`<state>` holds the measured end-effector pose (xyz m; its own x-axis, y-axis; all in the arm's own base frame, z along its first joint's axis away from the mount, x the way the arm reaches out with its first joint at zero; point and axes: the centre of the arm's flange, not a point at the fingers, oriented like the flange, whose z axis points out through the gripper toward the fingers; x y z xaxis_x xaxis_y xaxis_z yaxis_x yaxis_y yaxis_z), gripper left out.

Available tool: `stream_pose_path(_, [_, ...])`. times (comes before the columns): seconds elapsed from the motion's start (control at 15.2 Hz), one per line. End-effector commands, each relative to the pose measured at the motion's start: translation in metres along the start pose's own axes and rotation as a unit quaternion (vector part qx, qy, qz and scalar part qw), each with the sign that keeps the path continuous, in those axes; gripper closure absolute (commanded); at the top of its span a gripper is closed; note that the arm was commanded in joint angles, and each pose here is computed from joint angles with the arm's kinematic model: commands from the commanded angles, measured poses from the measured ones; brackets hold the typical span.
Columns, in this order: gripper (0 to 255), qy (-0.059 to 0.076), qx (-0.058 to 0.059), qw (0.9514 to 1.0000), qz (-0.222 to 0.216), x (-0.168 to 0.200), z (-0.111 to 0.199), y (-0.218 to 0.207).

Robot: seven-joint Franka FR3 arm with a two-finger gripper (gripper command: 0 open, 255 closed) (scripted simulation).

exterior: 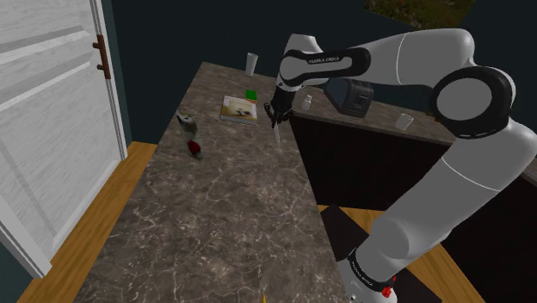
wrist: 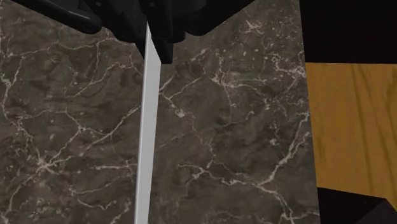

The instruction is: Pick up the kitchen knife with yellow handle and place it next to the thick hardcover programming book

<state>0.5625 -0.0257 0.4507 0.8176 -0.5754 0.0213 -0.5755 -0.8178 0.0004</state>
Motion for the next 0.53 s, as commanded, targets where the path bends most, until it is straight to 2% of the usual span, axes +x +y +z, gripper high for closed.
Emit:
stream_pose_path(0.0, [255, 0.0, 0.0, 1.0, 0.0, 0.026, 0.0, 0.008])
stream_pose_path(0.2, [255, 0.0, 0.0, 1.0, 0.0, 0.062, 0.0, 0.019])
stream_pose_path(0.46, [255, 0.0, 0.0, 1.0, 0.0, 0.061, 0.021, 0.019])
